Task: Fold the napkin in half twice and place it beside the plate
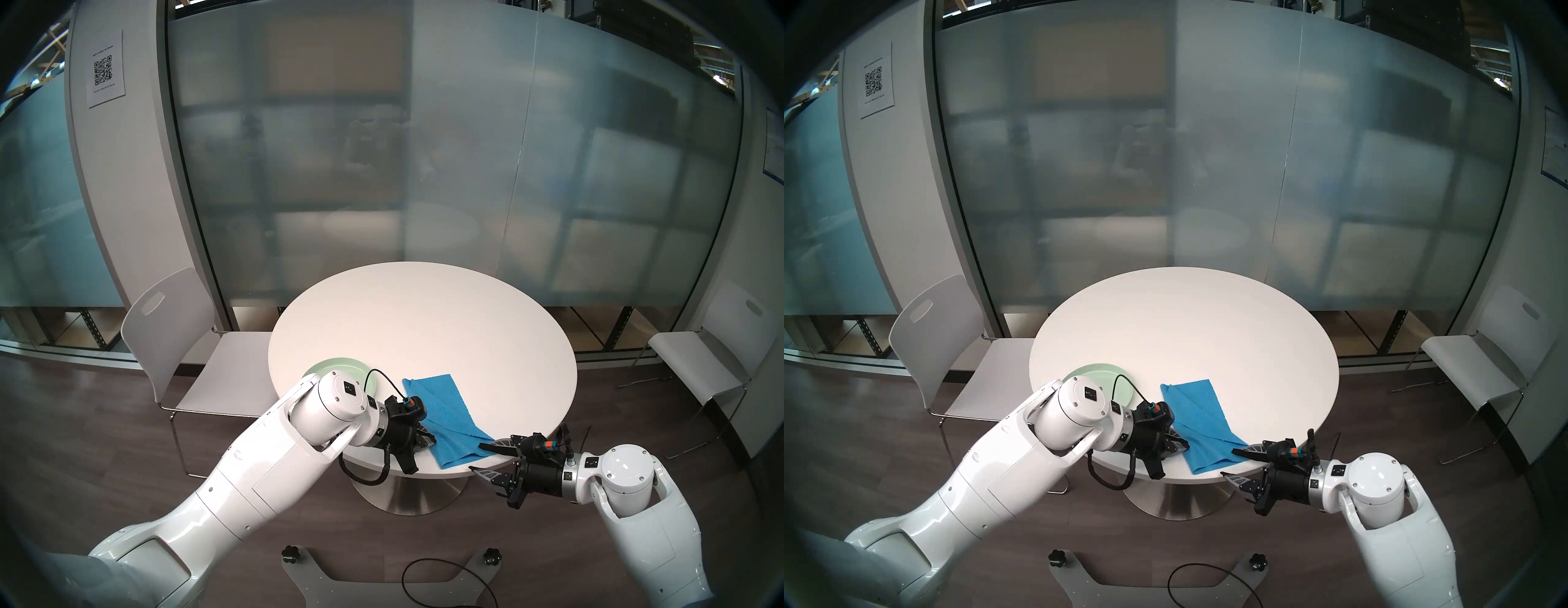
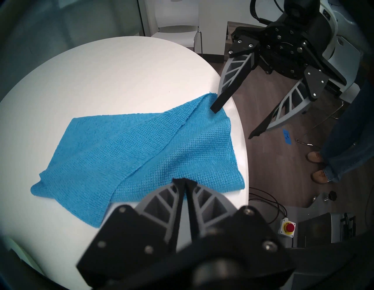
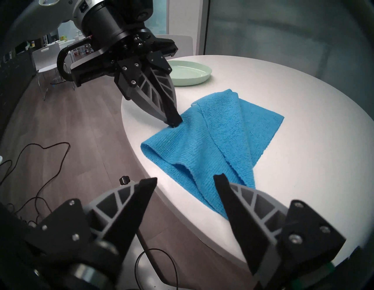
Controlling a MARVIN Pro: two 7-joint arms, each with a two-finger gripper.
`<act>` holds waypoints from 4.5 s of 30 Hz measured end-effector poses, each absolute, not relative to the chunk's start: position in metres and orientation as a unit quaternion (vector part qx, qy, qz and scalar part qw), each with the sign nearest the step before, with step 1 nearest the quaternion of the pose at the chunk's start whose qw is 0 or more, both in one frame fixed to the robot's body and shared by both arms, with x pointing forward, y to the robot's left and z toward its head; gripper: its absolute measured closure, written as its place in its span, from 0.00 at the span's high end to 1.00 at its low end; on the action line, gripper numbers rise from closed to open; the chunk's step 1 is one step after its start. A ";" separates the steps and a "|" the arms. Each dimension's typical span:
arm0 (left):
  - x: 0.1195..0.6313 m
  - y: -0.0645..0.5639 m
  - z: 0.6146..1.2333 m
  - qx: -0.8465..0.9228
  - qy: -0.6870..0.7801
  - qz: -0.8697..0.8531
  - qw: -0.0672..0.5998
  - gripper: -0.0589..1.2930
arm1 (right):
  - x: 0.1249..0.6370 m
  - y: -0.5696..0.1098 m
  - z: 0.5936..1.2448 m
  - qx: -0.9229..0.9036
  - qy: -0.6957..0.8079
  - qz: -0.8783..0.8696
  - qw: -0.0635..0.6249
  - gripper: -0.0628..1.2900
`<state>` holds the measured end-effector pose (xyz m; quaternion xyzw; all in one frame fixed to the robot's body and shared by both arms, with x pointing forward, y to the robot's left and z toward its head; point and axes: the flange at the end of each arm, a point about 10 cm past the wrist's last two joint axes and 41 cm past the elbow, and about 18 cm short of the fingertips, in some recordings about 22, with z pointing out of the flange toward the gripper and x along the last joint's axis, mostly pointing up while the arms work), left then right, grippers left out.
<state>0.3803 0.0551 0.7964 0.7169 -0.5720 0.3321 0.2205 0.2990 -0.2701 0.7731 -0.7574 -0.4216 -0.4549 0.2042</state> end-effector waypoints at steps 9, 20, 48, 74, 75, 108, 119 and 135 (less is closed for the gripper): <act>0.380 0.057 0.796 0.717 -0.573 0.331 0.220 0.18 | 0.302 -0.264 0.771 -0.754 -0.426 -0.451 0.217 0.43; 0.380 0.058 0.794 0.716 -0.575 0.328 0.222 0.18 | 0.308 -0.263 0.767 -0.753 -0.432 -0.441 0.226 0.57; 0.384 0.060 0.793 0.719 -0.571 0.329 0.219 0.18 | 0.323 -0.269 0.765 -0.760 -0.450 -0.412 0.224 0.62; 0.384 0.059 0.798 0.717 -0.571 0.336 0.218 0.18 | 0.320 -0.270 0.770 -0.754 -0.480 -0.401 0.202 0.35; 0.384 0.060 0.798 0.717 -0.570 0.336 0.218 0.18 | 0.320 -0.270 0.770 -0.754 -0.480 -0.401 0.201 0.32; 0.397 0.082 0.807 0.748 -0.519 0.354 0.214 0.22 | 0.313 -0.275 0.778 -0.769 -0.436 -0.393 0.252 0.03; 0.396 0.094 0.795 0.770 -0.489 0.350 0.214 0.22 | 0.320 -0.266 0.806 -0.766 -0.389 -0.398 0.321 0.03; 0.401 0.127 0.782 0.797 -0.454 0.348 0.195 0.22 | 0.342 -0.270 0.855 -0.759 -0.312 -0.410 0.399 0.03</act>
